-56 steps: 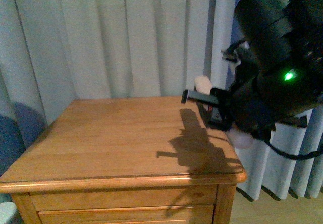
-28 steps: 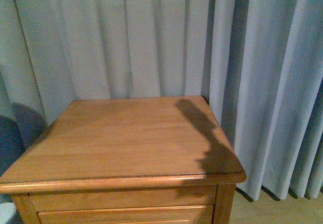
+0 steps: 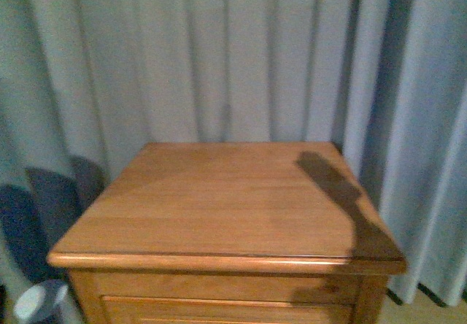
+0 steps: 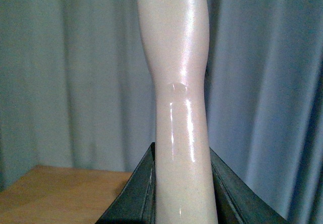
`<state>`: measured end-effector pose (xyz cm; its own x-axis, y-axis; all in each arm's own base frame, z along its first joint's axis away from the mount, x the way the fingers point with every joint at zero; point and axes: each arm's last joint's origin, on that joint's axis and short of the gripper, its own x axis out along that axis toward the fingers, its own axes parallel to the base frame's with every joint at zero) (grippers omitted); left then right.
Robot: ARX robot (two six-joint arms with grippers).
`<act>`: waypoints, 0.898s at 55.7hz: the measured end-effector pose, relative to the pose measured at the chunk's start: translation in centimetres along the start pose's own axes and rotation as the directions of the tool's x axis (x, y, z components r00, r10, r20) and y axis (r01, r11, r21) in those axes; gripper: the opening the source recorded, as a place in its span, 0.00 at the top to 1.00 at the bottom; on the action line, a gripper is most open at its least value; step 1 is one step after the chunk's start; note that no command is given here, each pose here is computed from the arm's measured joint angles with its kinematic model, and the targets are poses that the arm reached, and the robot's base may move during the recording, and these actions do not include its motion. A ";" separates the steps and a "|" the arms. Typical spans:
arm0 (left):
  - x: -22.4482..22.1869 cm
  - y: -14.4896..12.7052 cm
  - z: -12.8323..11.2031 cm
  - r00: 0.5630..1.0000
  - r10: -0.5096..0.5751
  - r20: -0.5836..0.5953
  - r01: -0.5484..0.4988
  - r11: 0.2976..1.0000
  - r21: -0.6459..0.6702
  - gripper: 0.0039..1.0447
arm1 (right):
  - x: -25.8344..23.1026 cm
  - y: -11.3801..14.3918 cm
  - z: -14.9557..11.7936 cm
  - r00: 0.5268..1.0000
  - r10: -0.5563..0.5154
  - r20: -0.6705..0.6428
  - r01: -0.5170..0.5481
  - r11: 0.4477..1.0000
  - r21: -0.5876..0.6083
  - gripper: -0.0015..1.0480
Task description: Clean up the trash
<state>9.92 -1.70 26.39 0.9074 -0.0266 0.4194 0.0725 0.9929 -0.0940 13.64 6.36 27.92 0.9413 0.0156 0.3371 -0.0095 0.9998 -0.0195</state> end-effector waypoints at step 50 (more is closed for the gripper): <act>-0.1 0.1 0.0 1.000 0.014 0.002 -0.014 1.000 0.001 0.73 | 0.0 0.1 -0.2 1.000 0.013 -0.007 -0.013 1.000 -0.013 0.80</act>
<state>9.86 -1.62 26.36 0.9073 -0.0126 0.4202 0.0597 0.9933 -0.0991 13.75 6.47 27.74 0.9433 0.0284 0.3307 -0.0174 0.9992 -0.0364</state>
